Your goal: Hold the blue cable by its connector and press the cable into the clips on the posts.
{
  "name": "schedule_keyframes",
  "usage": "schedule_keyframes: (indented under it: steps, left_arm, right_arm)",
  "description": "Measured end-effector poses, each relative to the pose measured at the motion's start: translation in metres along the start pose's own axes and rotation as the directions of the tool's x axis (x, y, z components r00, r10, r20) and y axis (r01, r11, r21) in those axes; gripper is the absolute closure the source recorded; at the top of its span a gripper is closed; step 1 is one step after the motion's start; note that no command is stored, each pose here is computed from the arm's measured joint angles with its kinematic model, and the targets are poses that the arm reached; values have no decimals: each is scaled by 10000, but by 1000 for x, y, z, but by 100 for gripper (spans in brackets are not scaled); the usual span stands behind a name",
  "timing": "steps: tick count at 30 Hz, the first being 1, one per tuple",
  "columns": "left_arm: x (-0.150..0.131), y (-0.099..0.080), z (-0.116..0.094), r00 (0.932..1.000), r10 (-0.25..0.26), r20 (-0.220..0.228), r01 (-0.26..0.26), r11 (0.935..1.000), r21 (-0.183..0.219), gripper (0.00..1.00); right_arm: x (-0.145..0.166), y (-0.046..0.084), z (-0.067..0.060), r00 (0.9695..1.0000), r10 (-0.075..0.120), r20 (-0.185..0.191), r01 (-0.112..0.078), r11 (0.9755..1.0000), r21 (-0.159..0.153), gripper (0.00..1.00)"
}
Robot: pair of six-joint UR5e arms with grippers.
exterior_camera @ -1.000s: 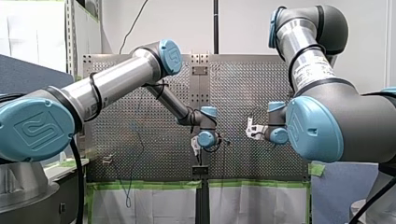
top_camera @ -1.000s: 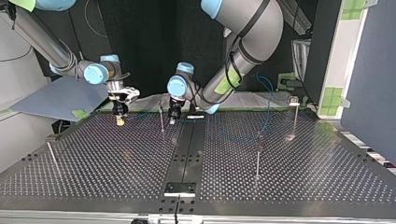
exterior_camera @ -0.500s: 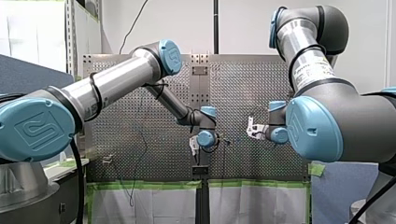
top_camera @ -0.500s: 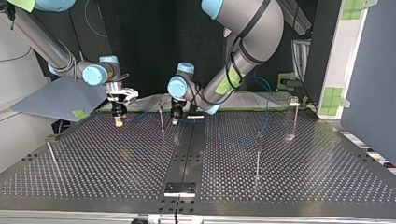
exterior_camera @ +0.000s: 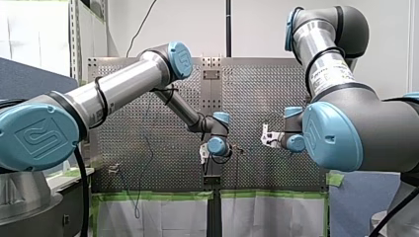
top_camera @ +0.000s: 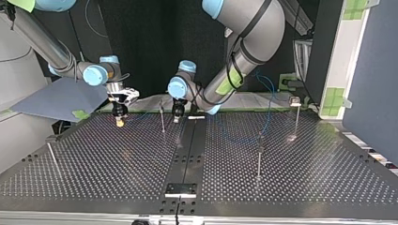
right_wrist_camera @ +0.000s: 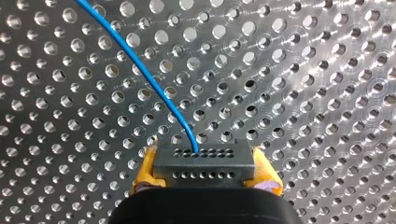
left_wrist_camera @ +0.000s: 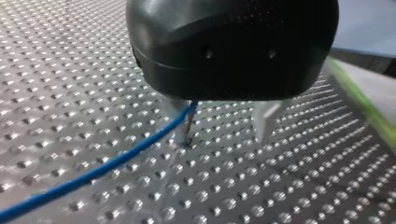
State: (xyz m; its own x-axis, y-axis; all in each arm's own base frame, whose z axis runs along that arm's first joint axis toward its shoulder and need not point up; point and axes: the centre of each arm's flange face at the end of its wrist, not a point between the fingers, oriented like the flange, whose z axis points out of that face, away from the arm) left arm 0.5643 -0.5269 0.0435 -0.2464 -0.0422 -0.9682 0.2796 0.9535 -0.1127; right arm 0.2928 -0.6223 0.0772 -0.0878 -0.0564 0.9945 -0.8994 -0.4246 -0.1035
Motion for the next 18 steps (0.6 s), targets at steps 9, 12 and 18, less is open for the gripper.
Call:
schedule_keyframes:
  steps: [9,12,18]
  left_arm:
    - [6,-1,-10,9983,242,-538,-262,9990,-366,0]
    - [5,0,-13,9972,270,-692,-312,9977,-600,0]
    - [-18,-7,-20,9985,205,-500,-236,9978,-615,0]
  right_arm:
    - [-1,0,0,10000,14,55,-15,10000,48,100]
    - [-1,0,-1,10000,22,91,-23,10000,54,100]
    - [-1,-1,-1,9999,39,139,-40,10000,58,100]
